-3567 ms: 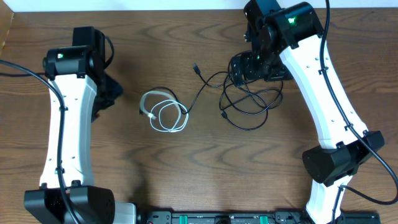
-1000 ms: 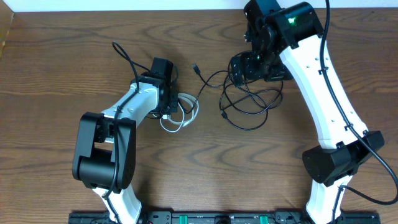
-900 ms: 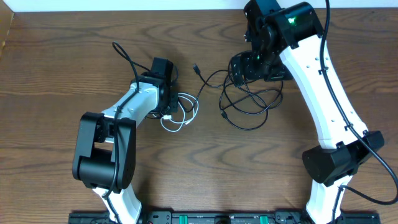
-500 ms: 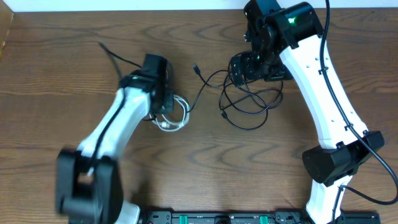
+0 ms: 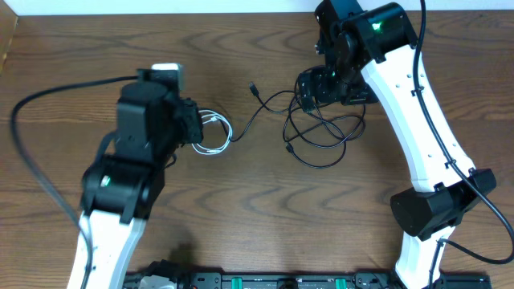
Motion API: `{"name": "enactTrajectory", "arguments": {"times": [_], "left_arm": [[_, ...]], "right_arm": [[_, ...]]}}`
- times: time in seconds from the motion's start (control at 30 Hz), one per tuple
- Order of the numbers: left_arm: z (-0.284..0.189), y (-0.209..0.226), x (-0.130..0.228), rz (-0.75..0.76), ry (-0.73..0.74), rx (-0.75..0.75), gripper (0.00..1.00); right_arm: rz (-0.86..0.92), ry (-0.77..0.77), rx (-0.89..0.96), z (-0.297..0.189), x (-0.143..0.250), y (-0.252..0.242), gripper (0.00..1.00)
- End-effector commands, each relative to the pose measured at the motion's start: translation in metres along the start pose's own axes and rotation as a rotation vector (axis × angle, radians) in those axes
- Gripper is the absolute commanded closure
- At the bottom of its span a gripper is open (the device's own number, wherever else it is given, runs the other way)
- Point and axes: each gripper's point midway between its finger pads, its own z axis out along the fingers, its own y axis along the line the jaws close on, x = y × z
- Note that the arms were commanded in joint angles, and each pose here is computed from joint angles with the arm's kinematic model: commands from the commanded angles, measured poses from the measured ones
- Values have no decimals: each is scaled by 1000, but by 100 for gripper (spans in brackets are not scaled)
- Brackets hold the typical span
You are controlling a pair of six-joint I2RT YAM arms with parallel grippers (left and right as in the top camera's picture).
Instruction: Untangle cables
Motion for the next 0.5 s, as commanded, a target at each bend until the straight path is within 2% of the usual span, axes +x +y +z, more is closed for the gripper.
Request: {"name": "enactTrajectory", "arguments": {"times": [0.0, 0.03, 0.07, 0.13, 0.27, 0.47], "left_arm": [[-18, -2, -12, -47, -56, 10, 92], [-17, -1, -8, -47, -44, 7, 92], [-15, 0, -4, -46, -26, 3, 84], [-4, 2, 8, -43, 35, -12, 62], [30, 8, 40, -36, 201, -55, 43], [90, 34, 90, -43, 425, -214, 37]], "right_arm": [[0, -10, 3, -3, 1, 3, 1], [0, -10, 3, -3, 1, 3, 1], [0, -10, 3, -3, 1, 3, 1], [1, -10, 3, -3, 1, 2, 1], [1, -10, 3, -3, 1, 2, 1], [0, -10, 3, -3, 1, 3, 1]]}}
